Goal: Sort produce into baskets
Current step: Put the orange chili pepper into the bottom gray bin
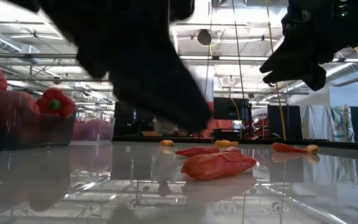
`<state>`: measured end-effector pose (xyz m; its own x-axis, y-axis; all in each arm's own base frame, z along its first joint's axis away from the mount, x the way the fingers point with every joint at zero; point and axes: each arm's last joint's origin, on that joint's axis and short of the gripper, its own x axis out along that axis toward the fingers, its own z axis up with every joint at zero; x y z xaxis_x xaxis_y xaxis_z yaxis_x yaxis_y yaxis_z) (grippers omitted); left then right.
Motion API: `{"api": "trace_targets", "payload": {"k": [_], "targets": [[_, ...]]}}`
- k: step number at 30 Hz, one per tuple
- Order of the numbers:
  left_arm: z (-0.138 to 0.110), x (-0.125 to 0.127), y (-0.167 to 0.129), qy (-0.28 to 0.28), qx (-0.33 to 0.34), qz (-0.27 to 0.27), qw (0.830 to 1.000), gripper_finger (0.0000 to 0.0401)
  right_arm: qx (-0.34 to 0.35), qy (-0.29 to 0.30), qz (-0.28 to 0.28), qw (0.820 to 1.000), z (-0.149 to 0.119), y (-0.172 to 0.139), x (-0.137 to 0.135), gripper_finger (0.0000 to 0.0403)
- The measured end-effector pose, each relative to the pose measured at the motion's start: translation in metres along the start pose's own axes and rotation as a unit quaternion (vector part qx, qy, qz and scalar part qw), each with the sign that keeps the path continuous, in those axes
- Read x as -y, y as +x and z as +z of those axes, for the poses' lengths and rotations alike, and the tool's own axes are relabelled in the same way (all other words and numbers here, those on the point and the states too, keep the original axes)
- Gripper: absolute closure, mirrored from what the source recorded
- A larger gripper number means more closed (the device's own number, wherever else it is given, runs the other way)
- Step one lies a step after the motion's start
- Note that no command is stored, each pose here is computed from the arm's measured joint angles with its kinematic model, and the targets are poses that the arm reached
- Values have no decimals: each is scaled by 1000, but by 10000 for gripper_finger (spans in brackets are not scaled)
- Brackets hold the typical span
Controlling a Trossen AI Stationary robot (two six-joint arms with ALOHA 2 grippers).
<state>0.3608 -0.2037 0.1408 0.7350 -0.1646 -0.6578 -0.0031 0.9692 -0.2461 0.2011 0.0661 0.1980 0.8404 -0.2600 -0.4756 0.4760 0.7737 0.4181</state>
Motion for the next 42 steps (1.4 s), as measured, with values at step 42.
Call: {"api": "trace_targets", "payload": {"k": [42], "targets": [[14,-67,15,12,-33,115,993,265,45,-38,0,998,21,10,6,273]]}}
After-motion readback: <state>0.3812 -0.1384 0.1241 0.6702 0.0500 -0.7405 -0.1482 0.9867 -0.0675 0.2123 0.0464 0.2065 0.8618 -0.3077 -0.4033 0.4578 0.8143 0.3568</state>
